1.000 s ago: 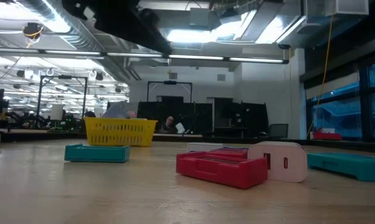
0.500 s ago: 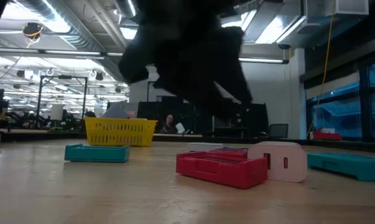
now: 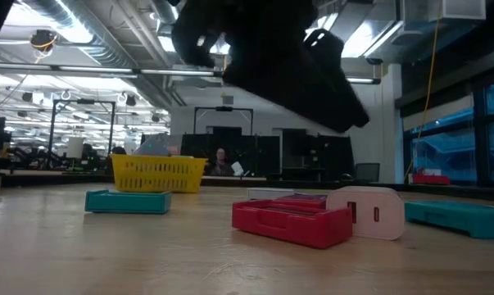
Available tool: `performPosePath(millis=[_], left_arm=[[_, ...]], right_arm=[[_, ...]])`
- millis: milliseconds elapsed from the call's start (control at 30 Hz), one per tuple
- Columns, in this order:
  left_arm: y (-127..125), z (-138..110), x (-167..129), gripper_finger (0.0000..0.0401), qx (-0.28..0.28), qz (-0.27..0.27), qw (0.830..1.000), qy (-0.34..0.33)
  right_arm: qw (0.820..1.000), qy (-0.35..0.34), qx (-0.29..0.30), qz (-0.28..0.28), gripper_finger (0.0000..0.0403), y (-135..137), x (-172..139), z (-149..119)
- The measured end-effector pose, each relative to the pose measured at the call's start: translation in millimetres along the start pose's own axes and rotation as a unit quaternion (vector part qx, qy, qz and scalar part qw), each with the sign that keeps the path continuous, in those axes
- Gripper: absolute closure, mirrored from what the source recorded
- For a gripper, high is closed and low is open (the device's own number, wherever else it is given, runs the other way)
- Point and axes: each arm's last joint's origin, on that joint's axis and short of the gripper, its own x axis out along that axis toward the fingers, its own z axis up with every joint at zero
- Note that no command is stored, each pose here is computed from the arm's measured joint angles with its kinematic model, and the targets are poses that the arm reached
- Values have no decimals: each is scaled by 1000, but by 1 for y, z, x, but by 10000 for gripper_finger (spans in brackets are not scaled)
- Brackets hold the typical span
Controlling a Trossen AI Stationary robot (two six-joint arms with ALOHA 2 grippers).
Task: Pick & Place Office items
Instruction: Put the pink charger adapter into the yellow bin
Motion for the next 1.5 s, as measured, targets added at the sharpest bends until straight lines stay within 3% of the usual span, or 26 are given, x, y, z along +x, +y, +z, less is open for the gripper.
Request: performPosePath(millis=[400,1000,1133,1333,1500], left_arm=[[0,-13,27,76,-30,-12,999,0],[-6,-25,53,74,-42,-36,998,-2],[-4,-29,54,85,-41,-38,998,5],[-3,-28,54,141,-41,-35,999,4],[-3,-28,54,142,-43,-36,998,0]], right_arm=[[1000,0,1,0,164,0,0,0],[1000,1,15,1,164,0,0,0],[1000,1,15,1,164,0,0,0],[1000,0,17,1,164,0,0,0],[1000,0,17,1,164,0,0,0]])
